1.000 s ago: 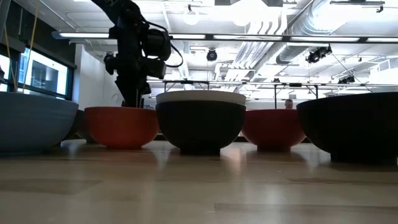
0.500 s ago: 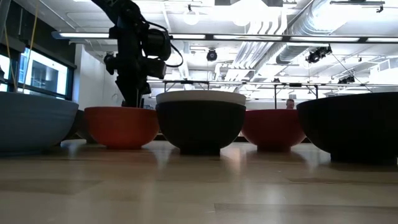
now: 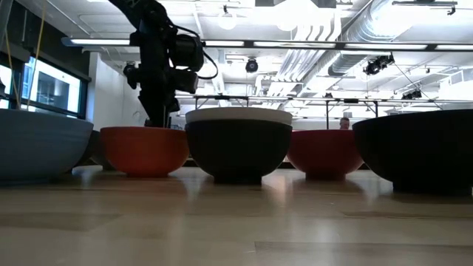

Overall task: Nest bowls inside each other
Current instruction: Stack the orange bowl on top of the bottom white bowl

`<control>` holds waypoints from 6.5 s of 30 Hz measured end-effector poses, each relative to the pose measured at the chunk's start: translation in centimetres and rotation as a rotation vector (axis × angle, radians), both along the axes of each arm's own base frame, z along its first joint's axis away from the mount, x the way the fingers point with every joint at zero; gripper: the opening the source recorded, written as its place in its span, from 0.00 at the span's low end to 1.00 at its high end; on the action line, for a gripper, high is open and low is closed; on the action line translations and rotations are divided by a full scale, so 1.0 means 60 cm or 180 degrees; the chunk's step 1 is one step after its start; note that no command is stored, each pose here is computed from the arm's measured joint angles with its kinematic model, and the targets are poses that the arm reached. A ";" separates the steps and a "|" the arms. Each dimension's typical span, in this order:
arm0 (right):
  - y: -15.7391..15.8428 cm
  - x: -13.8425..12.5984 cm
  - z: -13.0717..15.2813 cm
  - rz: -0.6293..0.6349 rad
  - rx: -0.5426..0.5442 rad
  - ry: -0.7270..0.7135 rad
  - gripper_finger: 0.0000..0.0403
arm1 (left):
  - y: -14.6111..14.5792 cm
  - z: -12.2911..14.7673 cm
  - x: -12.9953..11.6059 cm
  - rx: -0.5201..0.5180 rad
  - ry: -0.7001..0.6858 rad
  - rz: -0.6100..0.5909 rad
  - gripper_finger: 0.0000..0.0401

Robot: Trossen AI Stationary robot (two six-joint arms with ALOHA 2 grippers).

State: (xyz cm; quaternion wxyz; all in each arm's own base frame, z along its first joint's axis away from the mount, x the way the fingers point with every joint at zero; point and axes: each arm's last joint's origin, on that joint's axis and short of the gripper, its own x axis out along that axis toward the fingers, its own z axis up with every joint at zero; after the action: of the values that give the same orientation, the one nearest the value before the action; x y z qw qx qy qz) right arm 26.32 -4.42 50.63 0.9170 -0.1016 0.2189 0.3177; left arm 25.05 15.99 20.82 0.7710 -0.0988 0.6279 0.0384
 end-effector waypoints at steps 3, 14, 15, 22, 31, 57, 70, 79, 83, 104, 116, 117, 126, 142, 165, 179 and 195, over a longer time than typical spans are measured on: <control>0.001 0.000 0.000 0.0006 0.0000 0.0000 0.29 | 0.000 0.000 0.000 0.0002 0.0003 0.0004 0.21; 0.001 0.000 0.000 0.0009 -0.0002 -0.0002 0.29 | -0.002 -0.010 -0.003 -0.0027 0.0029 0.0021 0.21; 0.001 0.000 0.000 0.0010 -0.0004 -0.0004 0.29 | -0.002 -0.010 -0.003 -0.0027 0.0027 0.0019 0.21; 0.001 0.000 0.000 0.0010 -0.0007 -0.0016 0.29 | -0.002 -0.010 -0.003 -0.0016 0.0024 -0.0029 0.18; 0.001 0.001 0.000 0.0002 0.0006 -0.0006 0.29 | -0.003 -0.010 -0.003 -0.0012 0.0023 -0.0062 0.01; 0.001 0.001 0.000 0.0010 -0.0009 -0.0018 0.29 | 0.013 0.051 0.007 0.0109 -0.0009 -0.0018 0.00; 0.001 0.000 0.000 0.0011 -0.0006 0.0000 0.29 | 0.015 0.069 0.011 0.0135 -0.0068 -0.0072 0.00; 0.000 0.004 -0.007 0.0011 0.0008 0.0058 0.29 | 0.010 0.038 0.004 0.0068 0.0014 -0.0051 0.00; -0.003 0.014 -0.022 0.0012 0.0029 0.0145 0.29 | 0.005 0.011 -0.004 0.0020 0.0089 -0.0043 0.00; -0.006 0.024 -0.032 0.0003 0.0029 0.0152 0.29 | 0.005 0.000 -0.001 -0.0002 -0.0049 -0.0078 0.15; -0.006 0.024 -0.032 0.0003 0.0029 0.0151 0.29 | 0.005 0.000 -0.001 -0.0050 -0.0083 -0.0062 0.17; -0.006 0.024 -0.032 0.0003 0.0029 0.0151 0.29 | 0.004 0.000 -0.001 -0.0051 -0.0081 -0.0062 0.17; -0.006 0.024 -0.031 0.0003 0.0029 0.0149 0.29 | 0.004 0.000 -0.001 -0.0058 -0.0080 -0.0066 0.17; -0.006 0.023 -0.031 0.0003 0.0028 0.0147 0.29 | 0.002 -0.016 -0.001 -0.0177 -0.0036 -0.0076 0.17; -0.006 0.023 -0.031 0.0003 0.0028 0.0146 0.29 | 0.004 -0.016 -0.002 -0.0060 0.0015 -0.0138 0.01; -0.006 0.023 -0.031 0.0016 0.0009 0.0132 0.29 | 0.014 0.058 0.012 -0.0060 -0.0045 -0.0121 0.00; -0.007 0.023 -0.031 -0.0020 0.0009 0.0152 0.29 | -0.027 0.191 0.085 0.0003 -0.0879 -0.0466 0.00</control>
State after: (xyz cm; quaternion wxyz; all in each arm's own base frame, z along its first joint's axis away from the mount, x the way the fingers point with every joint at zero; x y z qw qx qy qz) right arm 27.70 -4.81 48.76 0.9126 -0.0919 0.2406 0.3175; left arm 30.15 14.38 32.29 0.8508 -0.0568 0.5214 -0.0316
